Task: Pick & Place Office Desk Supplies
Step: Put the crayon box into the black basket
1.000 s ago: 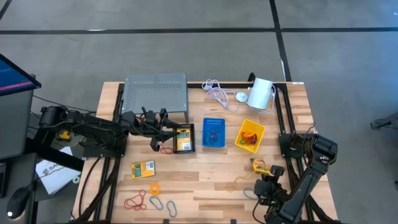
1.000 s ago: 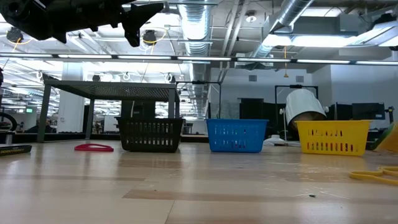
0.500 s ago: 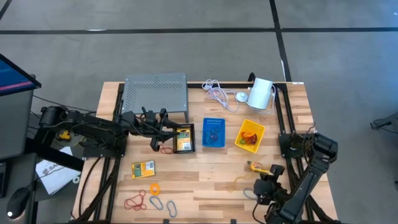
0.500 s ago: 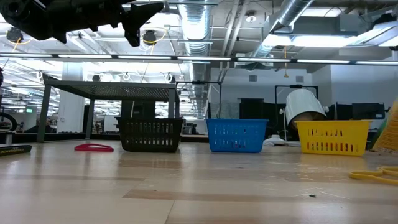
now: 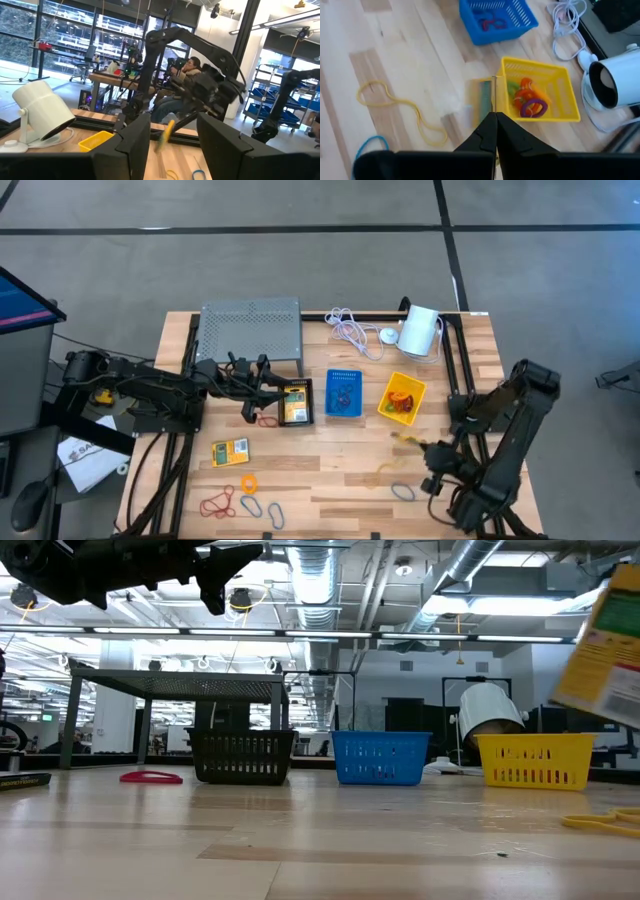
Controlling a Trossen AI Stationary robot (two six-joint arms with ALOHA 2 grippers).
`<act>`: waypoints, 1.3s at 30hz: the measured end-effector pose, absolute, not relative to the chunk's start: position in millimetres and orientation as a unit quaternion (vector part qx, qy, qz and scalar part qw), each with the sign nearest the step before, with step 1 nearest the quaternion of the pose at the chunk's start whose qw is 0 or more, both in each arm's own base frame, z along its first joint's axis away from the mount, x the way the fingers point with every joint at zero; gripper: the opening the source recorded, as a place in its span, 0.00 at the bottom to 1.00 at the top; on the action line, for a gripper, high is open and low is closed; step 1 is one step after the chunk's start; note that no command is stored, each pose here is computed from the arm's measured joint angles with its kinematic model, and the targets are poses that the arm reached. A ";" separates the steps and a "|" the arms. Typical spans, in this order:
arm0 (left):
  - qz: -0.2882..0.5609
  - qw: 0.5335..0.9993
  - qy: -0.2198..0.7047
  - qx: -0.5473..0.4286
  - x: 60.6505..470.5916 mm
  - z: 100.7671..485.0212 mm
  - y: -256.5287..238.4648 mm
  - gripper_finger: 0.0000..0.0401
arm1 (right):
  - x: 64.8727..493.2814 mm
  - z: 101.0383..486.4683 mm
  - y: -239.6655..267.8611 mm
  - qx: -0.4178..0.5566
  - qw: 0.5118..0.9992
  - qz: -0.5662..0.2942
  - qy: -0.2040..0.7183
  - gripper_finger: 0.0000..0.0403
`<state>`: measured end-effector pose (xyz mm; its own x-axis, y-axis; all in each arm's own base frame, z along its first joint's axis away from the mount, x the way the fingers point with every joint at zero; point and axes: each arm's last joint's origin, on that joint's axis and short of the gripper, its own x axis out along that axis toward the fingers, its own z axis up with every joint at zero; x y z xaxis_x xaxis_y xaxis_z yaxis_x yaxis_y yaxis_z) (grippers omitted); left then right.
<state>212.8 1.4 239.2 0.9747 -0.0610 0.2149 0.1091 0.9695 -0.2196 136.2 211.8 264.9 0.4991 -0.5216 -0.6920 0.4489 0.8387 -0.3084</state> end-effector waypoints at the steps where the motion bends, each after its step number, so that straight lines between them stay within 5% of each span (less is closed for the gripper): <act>1: -0.043 0.987 -0.104 -0.116 212.8 239.2 1.4 0.39 | 133.5 268.7 208.1 -0.038 0.868 -0.277 0.410 0.00; 17: -0.044 0.987 -0.107 -0.116 212.7 239.8 1.4 0.39 | 125.4 309.2 139.9 -0.004 0.907 -0.281 0.313 0.00; 29: -0.034 0.987 -0.100 -0.121 213.9 237.8 1.9 0.39 | 128.0 313.9 127.8 0.013 0.899 -0.295 0.324 0.00; 39: -0.047 0.992 -0.019 -0.117 267.4 237.8 -8.7 0.47 | 116.4 321.0 122.2 0.092 0.894 -0.287 0.331 0.00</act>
<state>267.4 -8.7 237.8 0.9949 -0.0887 0.0488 0.0976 0.9684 -0.2294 116.4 122.2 321.0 0.6153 -0.4526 -0.6455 0.5748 0.8179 -0.0255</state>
